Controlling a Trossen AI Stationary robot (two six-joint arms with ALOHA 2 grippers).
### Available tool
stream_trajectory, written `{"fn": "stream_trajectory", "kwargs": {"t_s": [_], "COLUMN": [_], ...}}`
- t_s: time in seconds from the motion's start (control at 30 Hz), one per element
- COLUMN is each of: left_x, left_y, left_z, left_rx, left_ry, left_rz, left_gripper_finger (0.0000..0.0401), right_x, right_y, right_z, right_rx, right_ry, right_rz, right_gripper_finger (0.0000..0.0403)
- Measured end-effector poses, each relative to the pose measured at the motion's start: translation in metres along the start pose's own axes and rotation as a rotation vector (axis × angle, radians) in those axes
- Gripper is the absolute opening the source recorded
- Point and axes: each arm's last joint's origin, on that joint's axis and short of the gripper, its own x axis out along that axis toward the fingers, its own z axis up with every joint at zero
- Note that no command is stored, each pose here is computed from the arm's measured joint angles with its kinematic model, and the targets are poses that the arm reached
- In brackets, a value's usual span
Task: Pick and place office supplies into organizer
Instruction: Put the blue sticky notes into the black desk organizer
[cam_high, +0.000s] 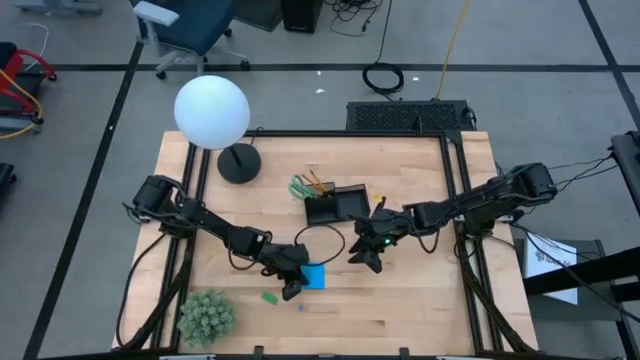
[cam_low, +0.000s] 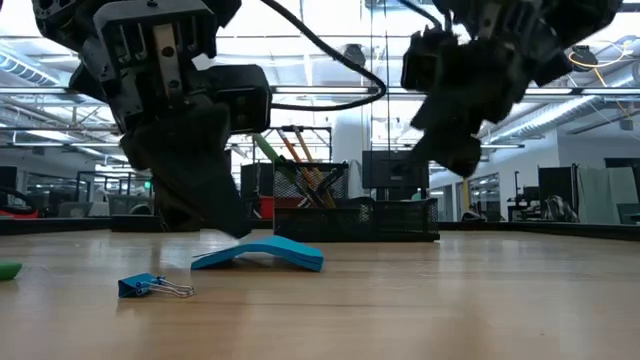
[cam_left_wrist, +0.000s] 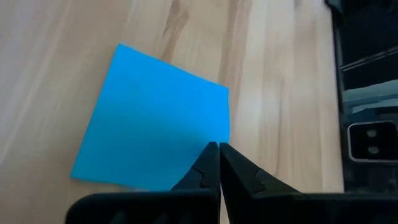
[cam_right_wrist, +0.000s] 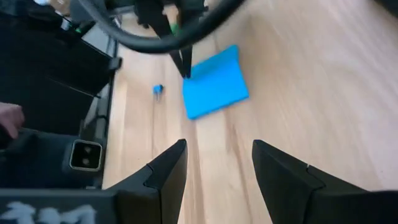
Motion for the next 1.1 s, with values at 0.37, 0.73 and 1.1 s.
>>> {"fn": "stream_trajectory", "kwargs": {"t_s": [0.37, 0.73, 1.1], "left_x": [0.0, -0.012, -0.029], "left_y": [-0.001, -0.011, -0.018], "left_z": [0.001, 0.006, 0.007], "left_rx": [-0.013, -0.043, -0.037], "left_ry": [-0.01, -0.033, -0.052], "left_rz": [-0.009, -0.055, 0.005], "left_gripper_finger": [0.0, 0.0, 0.0], "right_x": [0.037, 0.071, 0.081], "right_y": [-0.019, -0.021, -0.045], "right_z": [-0.005, 0.018, 0.02], "right_rx": [0.021, -0.035, -0.033], "right_ry": [-0.002, -0.037, -0.001], "right_rz": [0.106, 0.161, 0.141], "right_gripper_finger": [0.0171, 0.0171, 0.0171]}}
